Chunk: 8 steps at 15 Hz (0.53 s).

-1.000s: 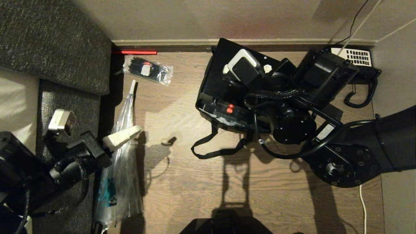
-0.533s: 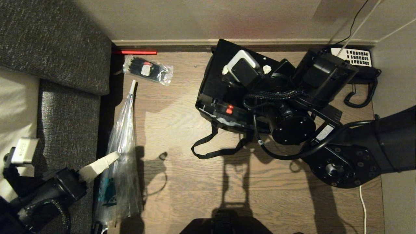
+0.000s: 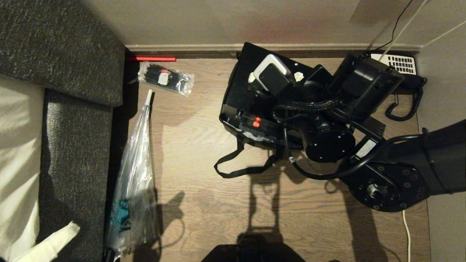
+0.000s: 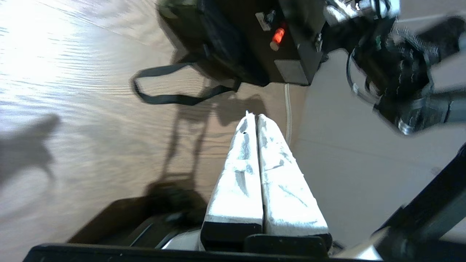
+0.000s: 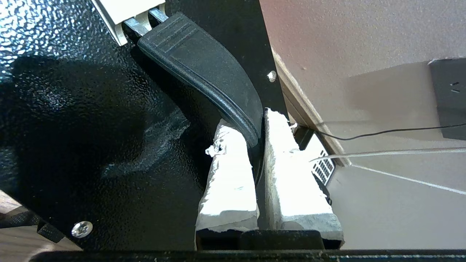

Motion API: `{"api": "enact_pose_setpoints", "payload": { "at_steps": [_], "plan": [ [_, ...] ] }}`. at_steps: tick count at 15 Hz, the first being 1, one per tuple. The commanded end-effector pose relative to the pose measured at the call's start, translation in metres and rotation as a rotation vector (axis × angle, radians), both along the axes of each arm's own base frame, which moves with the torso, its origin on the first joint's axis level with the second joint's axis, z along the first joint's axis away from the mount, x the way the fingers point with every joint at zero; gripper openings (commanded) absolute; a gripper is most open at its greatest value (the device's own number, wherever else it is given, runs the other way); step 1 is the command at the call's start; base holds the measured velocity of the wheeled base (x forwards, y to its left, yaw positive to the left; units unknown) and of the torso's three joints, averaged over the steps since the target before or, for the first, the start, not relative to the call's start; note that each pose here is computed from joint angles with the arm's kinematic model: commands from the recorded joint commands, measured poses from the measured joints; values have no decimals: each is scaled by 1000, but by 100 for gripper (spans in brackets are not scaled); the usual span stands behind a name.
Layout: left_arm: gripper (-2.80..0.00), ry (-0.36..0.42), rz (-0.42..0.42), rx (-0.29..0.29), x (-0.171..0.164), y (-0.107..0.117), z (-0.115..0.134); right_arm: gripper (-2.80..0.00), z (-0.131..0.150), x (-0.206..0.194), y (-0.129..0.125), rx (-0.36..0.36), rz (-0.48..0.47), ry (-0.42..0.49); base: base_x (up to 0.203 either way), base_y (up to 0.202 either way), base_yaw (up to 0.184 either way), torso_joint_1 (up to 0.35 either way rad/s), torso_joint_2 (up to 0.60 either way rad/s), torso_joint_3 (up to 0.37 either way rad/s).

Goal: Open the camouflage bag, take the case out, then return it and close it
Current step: Lift the black box

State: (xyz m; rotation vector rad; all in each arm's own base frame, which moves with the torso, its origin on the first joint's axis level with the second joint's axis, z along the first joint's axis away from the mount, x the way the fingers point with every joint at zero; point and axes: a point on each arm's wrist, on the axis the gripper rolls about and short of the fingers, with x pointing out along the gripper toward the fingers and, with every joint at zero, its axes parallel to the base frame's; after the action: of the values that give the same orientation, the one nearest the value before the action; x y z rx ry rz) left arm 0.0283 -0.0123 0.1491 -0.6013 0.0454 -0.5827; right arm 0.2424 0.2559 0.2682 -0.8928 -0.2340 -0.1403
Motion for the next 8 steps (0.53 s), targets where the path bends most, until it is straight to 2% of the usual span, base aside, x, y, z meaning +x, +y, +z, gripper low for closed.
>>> {"api": "enact_pose_setpoints", "payload": {
  "at_steps": [1, 2, 3, 4, 5, 6, 7, 8],
  "plan": [
    [-280, -106, 81, 39, -52, 3, -28, -280, 1, -2, -1, -1, -4, -4, 0, 0, 0, 0, 0, 0],
    [-280, -110, 175, 102, -57, 4, -39, -280, 2, -2, -1, 2, -3, -6, 0, 0, 0, 0, 0, 0],
    [-280, -90, 290, 202, -59, 6, -49, -280, 2, -3, 0, 0, -2, -6, 0, 0, 0, 0, 0, 0],
    [-280, -33, 437, 303, -58, 9, -59, -280, 1, -3, 0, -2, 0, -4, 0, 0, 0, 0, 0, 0],
    [-280, 6, 545, 404, -57, 12, -64, -280, 1, -4, 2, -2, 5, -4, 0, 0, 0, 0, 0, 0],
    [-280, -9, 576, 517, -56, 12, -65, -280, 1, -5, 1, -3, 6, -3, 0, 0, 0, 0, 0, 0],
    [-280, -32, 569, 642, -55, 12, -70, -280, 0, -4, 2, -7, 6, 0, 0, 0, 0, 0, 0, 0],
    [-280, -60, 555, 710, -52, 12, -74, -280, 1, -5, 1, -4, 6, -2, 0, 0, 0, 0, 0, 0]
  ]
}}
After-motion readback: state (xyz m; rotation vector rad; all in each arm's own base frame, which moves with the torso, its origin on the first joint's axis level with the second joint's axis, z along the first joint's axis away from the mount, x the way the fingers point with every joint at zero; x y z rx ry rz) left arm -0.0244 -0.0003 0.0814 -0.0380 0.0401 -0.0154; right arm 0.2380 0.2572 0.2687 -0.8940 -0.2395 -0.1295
